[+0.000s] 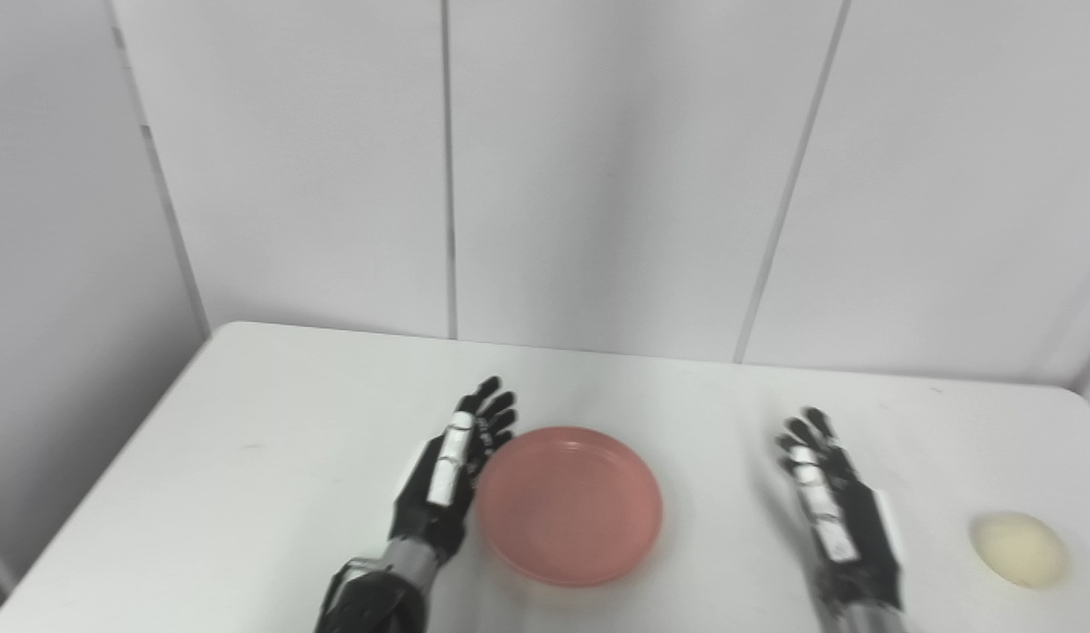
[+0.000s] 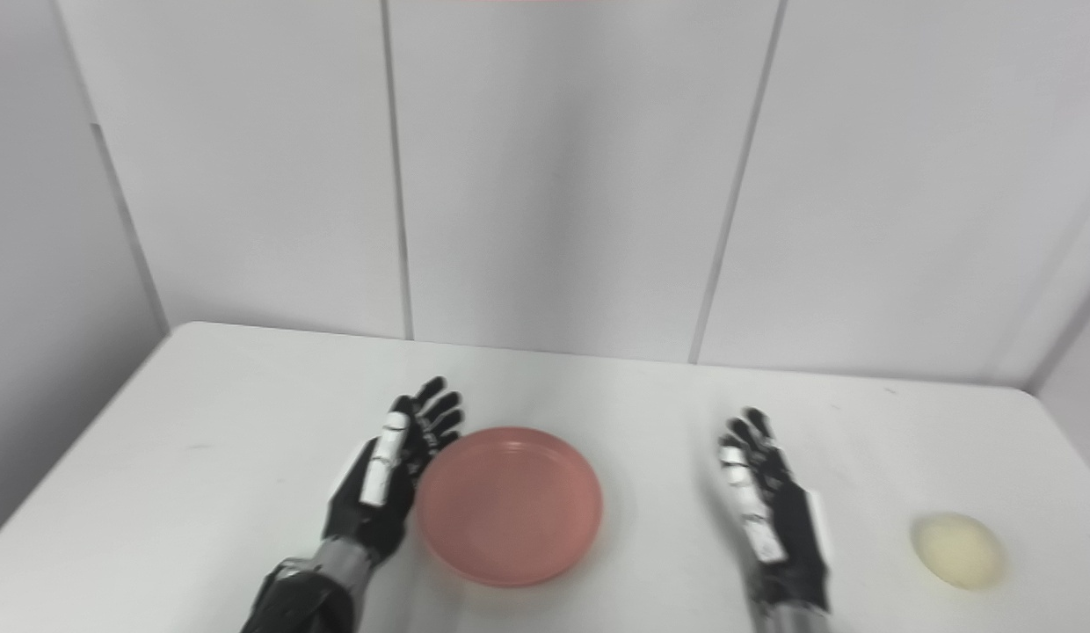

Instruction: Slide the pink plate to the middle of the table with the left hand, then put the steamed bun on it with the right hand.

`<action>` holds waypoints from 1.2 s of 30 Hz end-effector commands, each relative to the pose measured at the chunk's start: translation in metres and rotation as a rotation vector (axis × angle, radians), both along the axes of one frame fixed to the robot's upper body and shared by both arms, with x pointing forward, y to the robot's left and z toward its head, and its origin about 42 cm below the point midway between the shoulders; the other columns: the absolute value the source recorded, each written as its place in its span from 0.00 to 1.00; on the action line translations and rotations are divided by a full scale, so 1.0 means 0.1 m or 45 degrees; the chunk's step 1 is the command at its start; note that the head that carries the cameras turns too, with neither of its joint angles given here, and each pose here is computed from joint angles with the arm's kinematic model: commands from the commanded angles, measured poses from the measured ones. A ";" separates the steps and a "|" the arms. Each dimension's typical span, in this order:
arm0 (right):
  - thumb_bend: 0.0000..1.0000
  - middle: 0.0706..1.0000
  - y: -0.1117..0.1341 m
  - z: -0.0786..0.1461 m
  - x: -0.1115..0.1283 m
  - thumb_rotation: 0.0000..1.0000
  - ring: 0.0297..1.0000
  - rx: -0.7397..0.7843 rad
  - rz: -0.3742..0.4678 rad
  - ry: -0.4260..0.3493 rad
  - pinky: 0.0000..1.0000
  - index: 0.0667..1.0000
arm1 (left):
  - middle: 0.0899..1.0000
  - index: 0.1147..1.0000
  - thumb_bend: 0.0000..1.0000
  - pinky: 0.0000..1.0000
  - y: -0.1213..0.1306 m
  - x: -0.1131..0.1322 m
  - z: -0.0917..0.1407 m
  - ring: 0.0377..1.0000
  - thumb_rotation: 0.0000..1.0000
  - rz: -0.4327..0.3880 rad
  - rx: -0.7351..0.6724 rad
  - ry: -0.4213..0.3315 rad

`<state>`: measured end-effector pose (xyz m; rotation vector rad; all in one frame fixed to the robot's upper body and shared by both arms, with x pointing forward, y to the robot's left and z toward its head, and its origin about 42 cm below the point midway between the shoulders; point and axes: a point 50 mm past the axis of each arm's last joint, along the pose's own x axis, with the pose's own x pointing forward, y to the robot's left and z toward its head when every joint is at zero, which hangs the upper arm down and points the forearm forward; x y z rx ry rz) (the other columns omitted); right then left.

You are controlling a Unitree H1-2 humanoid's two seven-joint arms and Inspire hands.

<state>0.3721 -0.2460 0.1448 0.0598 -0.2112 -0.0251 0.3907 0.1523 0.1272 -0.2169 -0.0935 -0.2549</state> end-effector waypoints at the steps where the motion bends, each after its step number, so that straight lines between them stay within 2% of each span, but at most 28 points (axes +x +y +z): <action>1: 0.70 0.88 0.09 0.13 0.02 0.67 0.87 -0.016 0.021 -0.054 0.92 0.90 | 0.96 0.93 0.53 0.99 -0.02 -0.07 -0.03 0.97 0.97 -0.010 0.005 -0.011; 7: 0.69 0.89 0.18 0.11 0.00 0.70 0.89 -0.068 0.033 -0.052 0.97 0.91 | 0.97 0.95 0.49 1.00 -0.07 -0.18 -0.08 0.97 0.96 -0.028 -0.001 -0.020; 11: 0.66 0.90 0.21 0.10 -0.03 0.70 0.90 -0.076 0.049 -0.053 0.95 0.91 | 0.97 0.95 0.47 1.00 -0.12 -0.21 -0.08 0.98 0.98 -0.043 0.002 -0.006; 16: 0.62 0.90 0.18 0.09 -0.03 0.68 0.91 -0.114 0.050 -0.076 0.92 0.91 | 0.97 0.94 0.48 0.99 -0.17 -0.21 -0.10 0.97 0.95 -0.053 0.012 0.008; 19: 0.66 0.89 0.10 0.15 -0.02 0.71 0.91 -0.157 0.018 -0.100 0.95 0.90 | 0.97 0.94 0.46 1.00 -0.21 -0.21 -0.10 0.98 0.94 -0.056 0.010 0.009; 22: 0.68 0.88 -0.05 0.32 0.01 0.70 0.90 -0.201 0.000 -0.138 0.95 0.89 | 0.97 0.94 0.46 1.00 -0.25 -0.21 -0.10 0.98 0.95 -0.055 0.017 0.015; 24: 0.67 0.86 -0.19 0.49 0.02 0.66 0.87 -0.261 -0.002 -0.170 0.90 0.88 | 0.97 0.95 0.46 1.00 -0.26 -0.21 -0.11 0.98 0.96 -0.053 0.012 0.023; 25: 0.66 0.86 -0.28 0.61 0.03 0.59 0.86 -0.304 -0.003 -0.182 0.86 0.88 | 0.98 0.95 0.45 1.00 -0.26 -0.21 -0.11 0.99 0.96 -0.054 0.013 0.026; 27: 0.66 0.86 -0.40 0.76 0.03 0.58 0.86 -0.368 -0.013 -0.186 0.85 0.88 | 0.98 0.95 0.45 1.00 -0.26 -0.21 -0.10 0.99 0.97 -0.058 0.016 0.027; 29: 0.66 0.87 -0.61 1.02 -0.01 0.60 0.88 -0.534 -0.074 -0.187 0.86 0.89 | 0.98 0.96 0.44 1.00 -0.25 -0.21 -0.08 0.99 0.97 -0.073 0.020 0.020; 33: 0.68 0.85 -0.94 1.38 -0.10 0.71 0.86 -0.891 -0.223 -0.199 0.81 0.87 | 0.99 0.96 0.42 1.00 -0.21 -0.20 -0.08 1.00 0.98 -0.080 0.022 0.016; 36: 0.75 0.85 -1.09 1.50 -0.14 0.66 0.85 -0.986 -0.317 -0.151 0.80 0.86 | 0.99 0.95 0.41 1.00 -0.19 -0.20 -0.08 0.99 0.97 -0.067 0.026 0.026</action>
